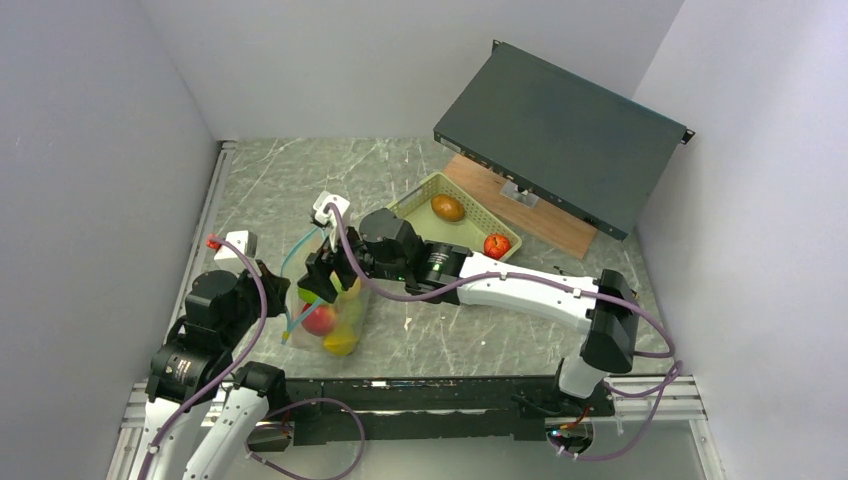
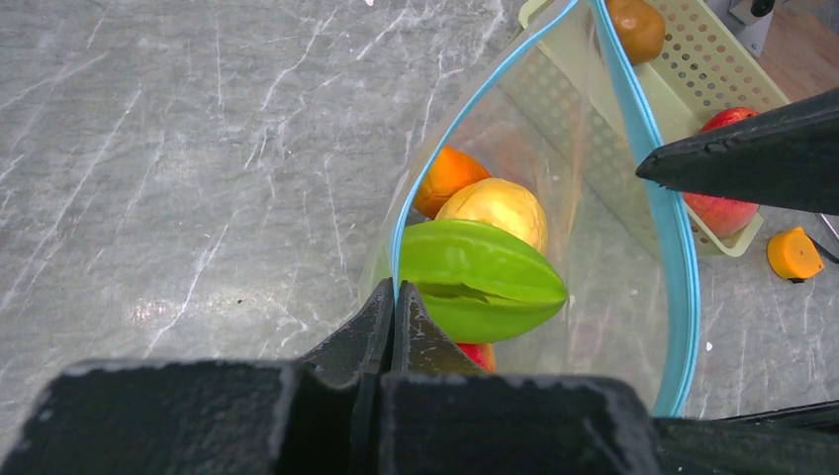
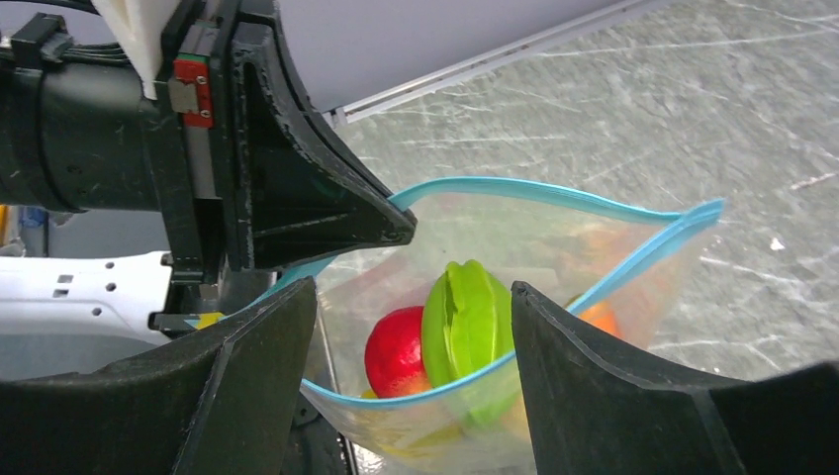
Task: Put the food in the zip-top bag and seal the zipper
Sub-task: Place the fake fruit in the zipper food storage bag, then adjust the zipper food storage bag at the center of the board.
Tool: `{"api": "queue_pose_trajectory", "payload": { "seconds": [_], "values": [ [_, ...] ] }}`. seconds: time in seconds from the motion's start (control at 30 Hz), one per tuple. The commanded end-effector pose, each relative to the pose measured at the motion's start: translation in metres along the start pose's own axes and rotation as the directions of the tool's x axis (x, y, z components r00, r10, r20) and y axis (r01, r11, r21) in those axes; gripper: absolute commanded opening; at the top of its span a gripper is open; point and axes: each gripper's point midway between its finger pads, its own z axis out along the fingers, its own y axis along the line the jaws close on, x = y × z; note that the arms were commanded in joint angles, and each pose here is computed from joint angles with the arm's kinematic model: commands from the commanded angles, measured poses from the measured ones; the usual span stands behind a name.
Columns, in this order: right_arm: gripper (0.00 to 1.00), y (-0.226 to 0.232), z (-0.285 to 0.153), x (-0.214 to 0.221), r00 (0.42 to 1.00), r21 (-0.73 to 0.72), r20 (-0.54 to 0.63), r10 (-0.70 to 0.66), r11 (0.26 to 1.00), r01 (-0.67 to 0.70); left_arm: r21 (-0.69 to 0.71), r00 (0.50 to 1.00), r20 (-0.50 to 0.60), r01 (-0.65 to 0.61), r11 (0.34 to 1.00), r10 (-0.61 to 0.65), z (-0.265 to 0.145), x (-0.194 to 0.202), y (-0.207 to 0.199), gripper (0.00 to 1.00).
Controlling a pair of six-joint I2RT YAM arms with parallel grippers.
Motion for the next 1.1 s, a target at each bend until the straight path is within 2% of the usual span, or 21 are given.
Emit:
{"api": "queue_pose_trajectory", "payload": {
  "seconds": [0.0,0.37,0.6,0.77,0.93,1.0,1.07],
  "values": [
    [0.74,-0.005,-0.024,-0.034,0.997,0.068,0.076,-0.012,0.998,0.006,0.001,0.999,0.037,0.016,1.0,-0.017,0.001,-0.008,-0.002,0.0],
    [0.73,-0.044,-0.044,-0.024,0.994,0.319,0.052,0.094,0.942,-0.106,0.025,0.999,0.03,0.019,1.0,-0.02,-0.001,-0.015,-0.009,0.0],
    [0.7,-0.036,-0.023,0.005,0.959,0.303,0.028,0.283,0.911,-0.278,0.032,0.999,-0.014,0.033,0.999,-0.033,0.004,-0.009,-0.012,0.0],
    [0.66,-0.043,-0.017,0.003,0.958,0.342,0.036,0.285,0.897,-0.279,0.029,0.999,-0.007,0.038,0.999,-0.038,0.005,-0.006,-0.01,0.0],
    [0.51,-0.037,-0.002,0.01,0.954,0.323,0.003,0.3,0.903,-0.285,0.027,0.999,-0.024,0.044,0.999,-0.043,0.005,-0.006,-0.011,0.0],
    [0.33,-0.037,0.001,0.012,0.956,0.316,-0.005,0.293,0.908,-0.276,0.027,0.998,-0.032,0.055,0.998,-0.055,0.003,-0.008,-0.013,0.0],
    [0.02,-0.037,0.002,0.007,0.96,0.322,-0.011,0.28,0.91,-0.262,0.022,0.996,-0.039,0.085,0.996,-0.084,0.0,-0.014,-0.016,0.0]
  ]
}}
